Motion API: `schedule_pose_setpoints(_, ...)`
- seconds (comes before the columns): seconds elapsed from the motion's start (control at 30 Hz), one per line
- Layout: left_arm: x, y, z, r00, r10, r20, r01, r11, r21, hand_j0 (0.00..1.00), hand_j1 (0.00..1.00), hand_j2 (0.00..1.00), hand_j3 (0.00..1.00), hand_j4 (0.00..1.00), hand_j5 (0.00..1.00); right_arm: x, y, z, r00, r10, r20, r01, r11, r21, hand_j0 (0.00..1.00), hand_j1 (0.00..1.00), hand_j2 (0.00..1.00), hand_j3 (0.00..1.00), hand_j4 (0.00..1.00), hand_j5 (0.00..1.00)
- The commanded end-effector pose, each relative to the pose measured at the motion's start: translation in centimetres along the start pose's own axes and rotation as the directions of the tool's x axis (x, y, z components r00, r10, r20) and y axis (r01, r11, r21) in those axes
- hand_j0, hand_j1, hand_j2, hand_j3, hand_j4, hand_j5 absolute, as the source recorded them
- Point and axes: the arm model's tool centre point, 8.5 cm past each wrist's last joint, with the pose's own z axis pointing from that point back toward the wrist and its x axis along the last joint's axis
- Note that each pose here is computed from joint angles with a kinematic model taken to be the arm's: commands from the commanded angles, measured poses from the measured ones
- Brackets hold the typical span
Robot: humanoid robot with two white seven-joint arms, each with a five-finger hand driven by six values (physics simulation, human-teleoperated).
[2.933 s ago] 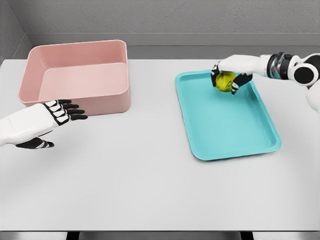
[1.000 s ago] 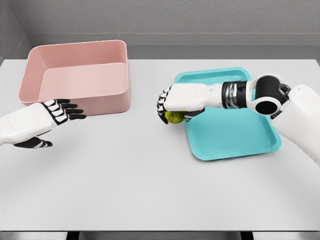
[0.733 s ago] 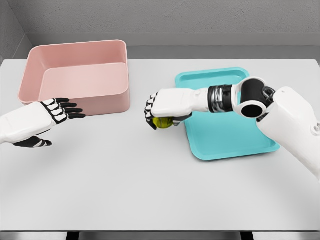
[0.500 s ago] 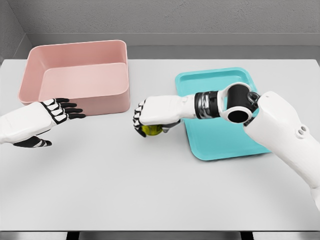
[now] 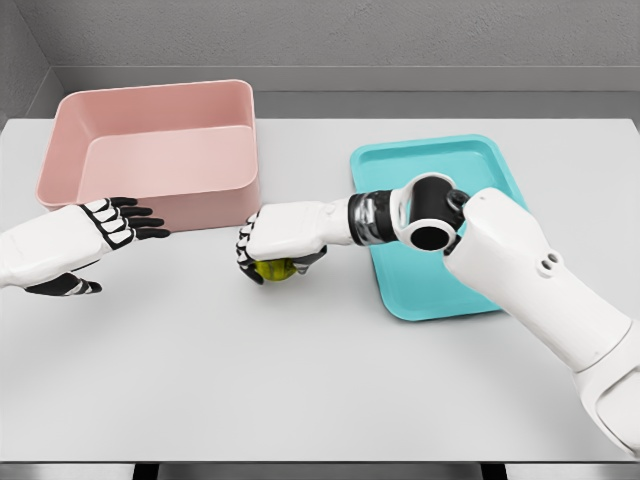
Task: Put the tennis from the blue tray into the pink basket with both arms
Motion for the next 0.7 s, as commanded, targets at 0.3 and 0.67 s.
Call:
schedule_pose_setpoints(0.3, 0.03, 0.09, 0.02, 1.0, 0.006, 0.002, -0.006, 1.0, 0.004, 1.0, 1.0, 1.0, 1.0, 1.0, 1.0, -0.03, 0.45, -0.25, 1.0, -0.019, 0.0, 0.019, 1.0, 0.0, 0.76, 0.76, 0.76, 0.76, 0.76, 0.76)
schedule_pose_setpoints(0.67, -0.1, 0.16, 0.16, 1.0, 0.0, -0.002, 0.0, 1.0, -0.002, 1.0, 1.0, 1.0, 1.0, 1.0, 1.0, 0.16, 0.45, -0.25, 1.0, -0.016, 0.004, 0.016, 1.0, -0.002, 0.95, 0.95, 0.95, 0.95, 0.95, 0.95)
